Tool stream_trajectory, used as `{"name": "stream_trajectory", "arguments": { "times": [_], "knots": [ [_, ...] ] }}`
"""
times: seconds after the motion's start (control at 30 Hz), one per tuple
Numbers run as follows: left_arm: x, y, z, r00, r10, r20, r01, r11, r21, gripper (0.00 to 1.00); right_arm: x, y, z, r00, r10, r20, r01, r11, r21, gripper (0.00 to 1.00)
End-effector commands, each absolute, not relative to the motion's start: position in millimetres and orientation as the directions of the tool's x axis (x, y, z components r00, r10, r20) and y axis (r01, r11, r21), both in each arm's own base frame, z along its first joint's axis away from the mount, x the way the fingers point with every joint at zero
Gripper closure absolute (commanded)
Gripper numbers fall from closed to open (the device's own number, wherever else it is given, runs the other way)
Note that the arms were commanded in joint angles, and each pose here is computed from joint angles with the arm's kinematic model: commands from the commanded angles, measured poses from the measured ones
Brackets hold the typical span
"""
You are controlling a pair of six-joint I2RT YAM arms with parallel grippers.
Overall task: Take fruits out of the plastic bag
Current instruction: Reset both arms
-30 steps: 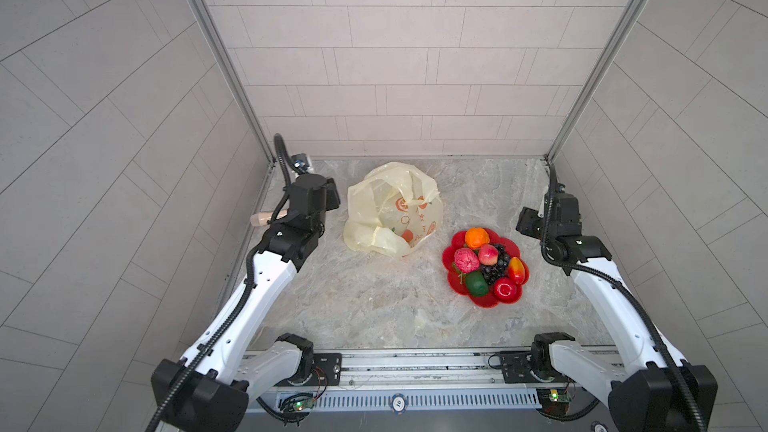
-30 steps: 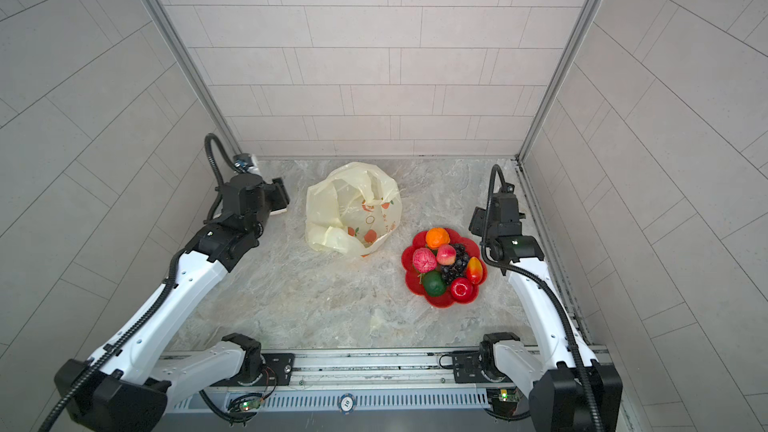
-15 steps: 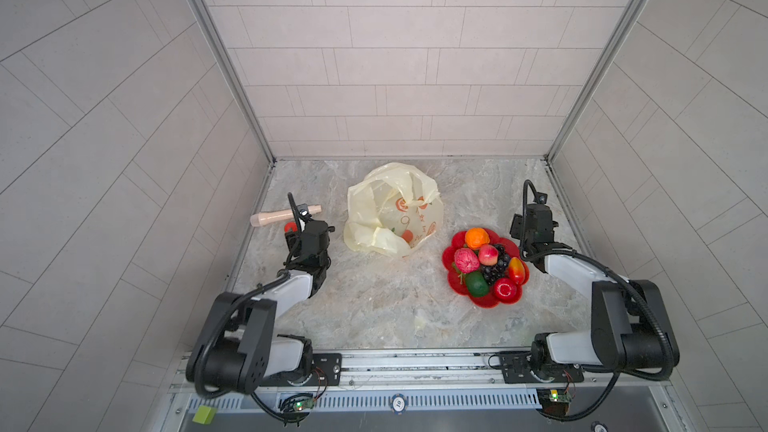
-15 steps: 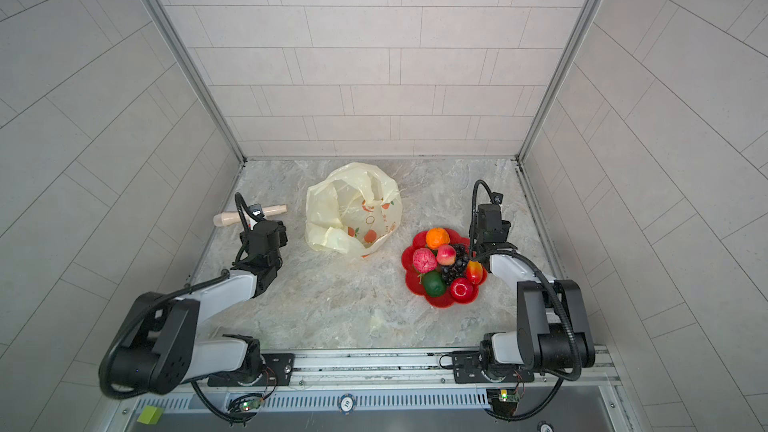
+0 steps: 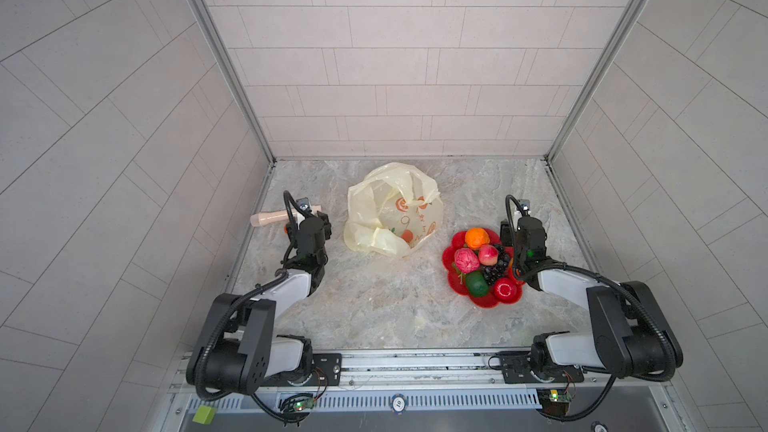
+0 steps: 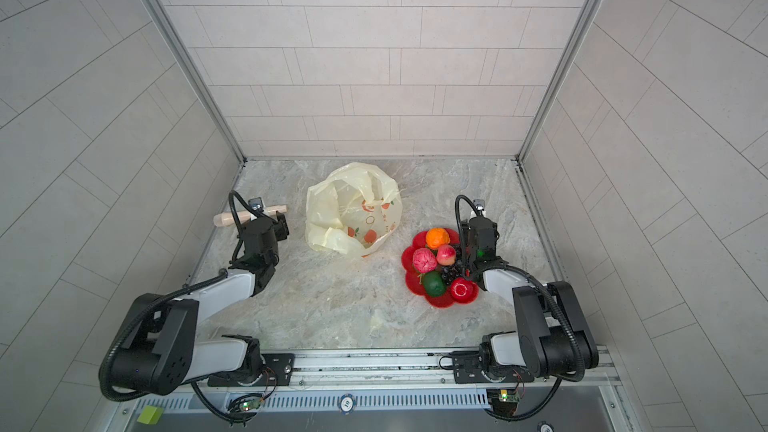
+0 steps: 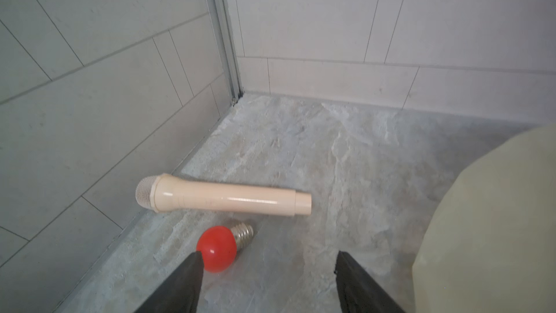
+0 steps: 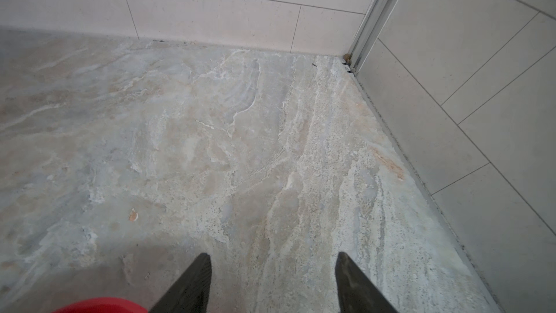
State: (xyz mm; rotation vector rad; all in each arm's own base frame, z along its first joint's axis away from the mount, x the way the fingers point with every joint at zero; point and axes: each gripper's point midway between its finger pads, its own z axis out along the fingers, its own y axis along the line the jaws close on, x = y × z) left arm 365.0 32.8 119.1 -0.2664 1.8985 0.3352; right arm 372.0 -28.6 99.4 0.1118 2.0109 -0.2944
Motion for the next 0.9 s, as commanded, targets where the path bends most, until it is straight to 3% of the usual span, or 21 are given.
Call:
{"name": "stream_trajectory", "arguments": {
  "times": [0.0,0.2,0.3,0.43,0.47,0.5,0.53,0.73,0.87],
  "knots": [
    [369,27,123,-0.282,-0.012,-0.959,-0.273,0.96,0.069,0.25,376,-20,108,-0.349,-0.084,-0.933,0.166,0.975,-0.15,0.33],
    [372,18,100,-0.264,0.013,-0.964,-0.17,0.984,0.06,0.22,373,-18,97,-0.321,-0.084,-0.943,0.142,0.98,-0.136,0.32],
    [373,28,99,-0.193,-0.003,-0.981,-0.226,0.973,0.042,0.15,378,-25,94,-0.356,-0.058,-0.933,0.168,0.978,-0.125,0.31],
    [362,71,97,-0.271,-0.099,-0.957,-0.48,0.876,0.046,0.01,381,-54,93,-0.391,0.012,-0.92,0.349,0.927,-0.136,0.26],
    [363,71,98,-0.263,-0.095,-0.96,-0.478,0.877,0.044,0.0,381,-52,92,-0.407,0.002,-0.913,0.355,0.922,-0.156,0.23],
    [364,70,98,-0.25,-0.09,-0.964,-0.471,0.881,0.04,0.0,381,-52,93,-0.403,0.002,-0.915,0.358,0.921,-0.156,0.06],
    [368,67,98,-0.236,-0.068,-0.969,-0.453,0.89,0.048,0.0,381,-52,92,-0.404,0.002,-0.915,0.358,0.921,-0.156,0.01],
    [391,44,92,-0.329,-0.011,-0.944,-0.331,0.938,0.105,0.0,381,-52,92,-0.404,0.001,-0.915,0.357,0.921,-0.157,0.0],
    [392,29,92,-0.322,0.024,-0.947,-0.245,0.963,0.108,0.0,381,-52,92,-0.405,0.0,-0.914,0.356,0.921,-0.158,0.0]
  ]
}}
